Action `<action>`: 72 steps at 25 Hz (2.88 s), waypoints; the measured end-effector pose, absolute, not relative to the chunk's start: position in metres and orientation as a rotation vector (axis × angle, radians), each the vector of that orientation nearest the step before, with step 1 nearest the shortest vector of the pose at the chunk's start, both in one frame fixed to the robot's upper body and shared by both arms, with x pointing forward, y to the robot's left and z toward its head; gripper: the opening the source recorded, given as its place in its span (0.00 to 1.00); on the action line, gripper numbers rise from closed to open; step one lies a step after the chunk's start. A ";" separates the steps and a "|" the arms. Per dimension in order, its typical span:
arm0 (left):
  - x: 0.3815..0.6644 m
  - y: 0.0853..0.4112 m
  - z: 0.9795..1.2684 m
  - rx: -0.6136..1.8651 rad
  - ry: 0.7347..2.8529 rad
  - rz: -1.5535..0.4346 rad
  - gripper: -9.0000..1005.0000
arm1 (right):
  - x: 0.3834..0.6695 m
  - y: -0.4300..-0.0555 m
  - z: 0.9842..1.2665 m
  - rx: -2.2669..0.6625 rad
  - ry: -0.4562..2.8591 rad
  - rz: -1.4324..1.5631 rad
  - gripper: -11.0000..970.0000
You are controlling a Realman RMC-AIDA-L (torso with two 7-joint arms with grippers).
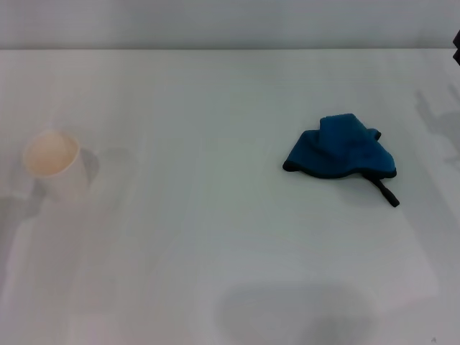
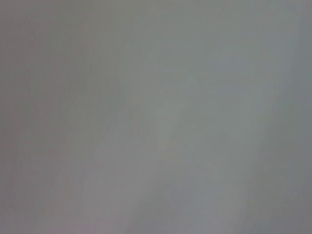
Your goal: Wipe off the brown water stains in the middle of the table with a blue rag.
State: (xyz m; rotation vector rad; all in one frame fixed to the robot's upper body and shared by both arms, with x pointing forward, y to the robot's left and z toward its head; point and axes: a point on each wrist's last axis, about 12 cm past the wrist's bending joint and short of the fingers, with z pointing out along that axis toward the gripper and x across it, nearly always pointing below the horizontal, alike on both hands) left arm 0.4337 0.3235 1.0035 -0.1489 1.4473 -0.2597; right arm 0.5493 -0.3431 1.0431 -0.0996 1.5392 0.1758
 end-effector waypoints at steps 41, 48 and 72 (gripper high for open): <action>0.434 0.323 1.004 -0.154 1.445 -0.258 0.87 | 0.550 -0.343 1.047 -0.110 1.511 0.180 0.75; 0.435 0.324 1.004 -0.158 1.441 -0.256 0.87 | 0.550 -0.343 1.047 -0.110 1.511 0.179 0.75; 0.437 0.323 1.005 -0.158 1.436 -0.258 0.87 | 0.550 -0.343 1.047 -0.109 1.511 0.181 0.75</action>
